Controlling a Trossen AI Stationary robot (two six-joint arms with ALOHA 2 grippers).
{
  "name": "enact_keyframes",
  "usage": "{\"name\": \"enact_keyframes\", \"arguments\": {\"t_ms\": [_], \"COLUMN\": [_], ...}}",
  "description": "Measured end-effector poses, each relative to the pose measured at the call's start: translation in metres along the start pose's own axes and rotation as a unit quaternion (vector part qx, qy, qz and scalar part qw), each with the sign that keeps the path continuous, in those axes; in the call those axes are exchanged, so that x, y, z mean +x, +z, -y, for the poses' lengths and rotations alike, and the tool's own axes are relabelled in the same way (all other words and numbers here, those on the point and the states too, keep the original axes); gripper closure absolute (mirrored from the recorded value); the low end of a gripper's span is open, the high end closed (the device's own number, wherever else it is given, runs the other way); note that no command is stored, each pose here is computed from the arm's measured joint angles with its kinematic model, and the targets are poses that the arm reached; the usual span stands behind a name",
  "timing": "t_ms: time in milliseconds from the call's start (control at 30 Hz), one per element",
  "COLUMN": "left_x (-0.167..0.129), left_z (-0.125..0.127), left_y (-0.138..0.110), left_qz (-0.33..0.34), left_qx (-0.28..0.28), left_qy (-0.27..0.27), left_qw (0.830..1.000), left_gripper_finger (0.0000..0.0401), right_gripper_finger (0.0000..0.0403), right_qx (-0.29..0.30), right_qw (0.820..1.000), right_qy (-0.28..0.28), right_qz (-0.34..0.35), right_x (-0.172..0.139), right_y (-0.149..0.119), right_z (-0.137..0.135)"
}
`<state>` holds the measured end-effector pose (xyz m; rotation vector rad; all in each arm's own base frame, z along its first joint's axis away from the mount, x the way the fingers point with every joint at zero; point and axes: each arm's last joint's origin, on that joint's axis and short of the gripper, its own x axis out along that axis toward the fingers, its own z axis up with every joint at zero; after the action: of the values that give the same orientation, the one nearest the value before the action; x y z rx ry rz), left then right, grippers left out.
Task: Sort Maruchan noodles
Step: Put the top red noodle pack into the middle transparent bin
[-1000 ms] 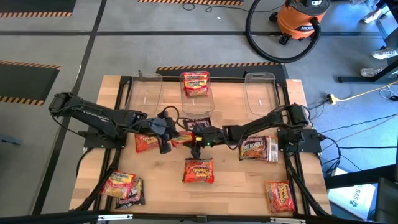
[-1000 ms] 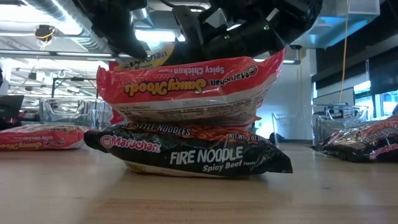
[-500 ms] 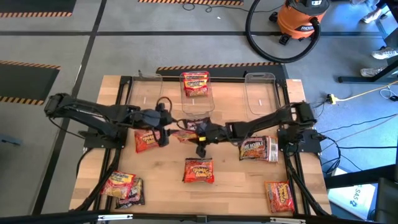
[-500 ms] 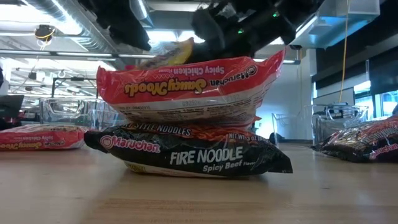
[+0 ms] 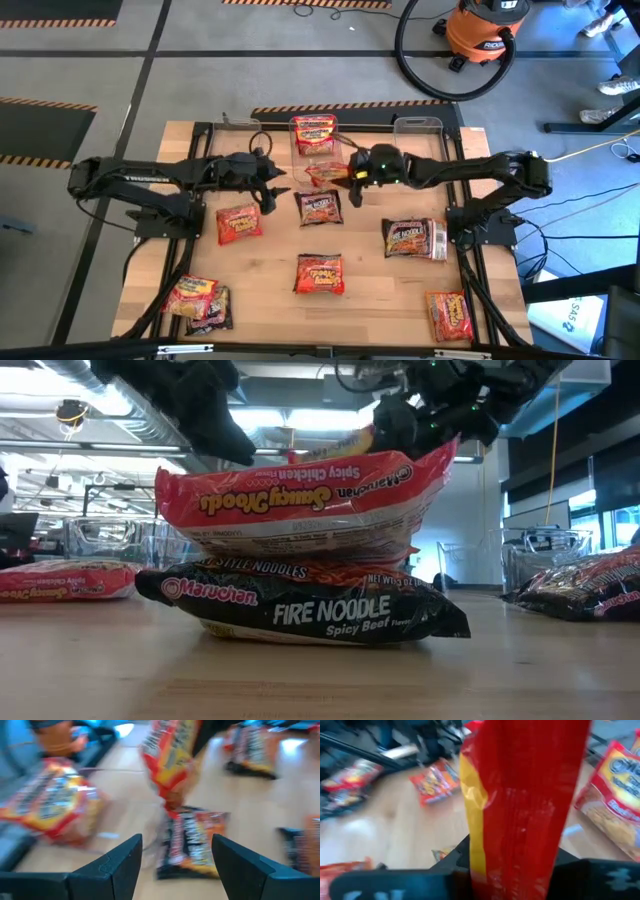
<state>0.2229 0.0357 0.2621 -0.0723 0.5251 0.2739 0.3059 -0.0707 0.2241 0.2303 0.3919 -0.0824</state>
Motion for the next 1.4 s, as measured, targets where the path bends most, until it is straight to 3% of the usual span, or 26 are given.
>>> {"name": "enact_keyframes", "arguments": {"t_ms": [133,333,467,700,1033,1167,1400], "left_x": [0.008,0.013,0.015,0.029,0.041,0.041,0.04], "left_z": [0.0,0.0,0.0,0.011,0.017,0.017,0.017], "left_y": [-0.011,-0.021,-0.02,-0.019,-0.014,-0.014,-0.013], "left_qz": [0.047,0.122,0.149,0.166,0.222,0.223,0.228], "left_qx": [-0.011,-0.053,-0.091,-0.092,-0.073,-0.072,-0.065], "left_qy": [-0.064,-0.078,-0.079,-0.103,-0.109,-0.109,-0.11], "left_qw": [0.997,0.988,0.981,0.976,0.966,0.966,0.965], "left_gripper_finger": [0.017,0.0169,0.0145,0.0099,0.0104,0.0128,0.0232], "right_gripper_finger": [0.0316,0.0315,0.0315,0.0315,0.0315,0.0315,0.0303], "right_qx": [-0.009,-0.051,-0.051,-0.059,-0.062,-0.062,-0.063], "right_qw": [0.998,0.995,0.994,0.989,0.976,0.974,0.973], "right_qy": [0.044,0.049,0.057,0.071,0.101,0.1,0.101], "right_qz": [0.035,0.071,0.083,0.116,0.181,0.192,0.196], "right_x": [-0.001,0.001,0.001,0.006,0.017,0.021,0.027], "right_y": [0.005,0.01,0.012,0.013,0.016,0.014,0.018], "right_z": [-0.006,-0.021,-0.024,-0.031,-0.04,-0.041,-0.041]}}
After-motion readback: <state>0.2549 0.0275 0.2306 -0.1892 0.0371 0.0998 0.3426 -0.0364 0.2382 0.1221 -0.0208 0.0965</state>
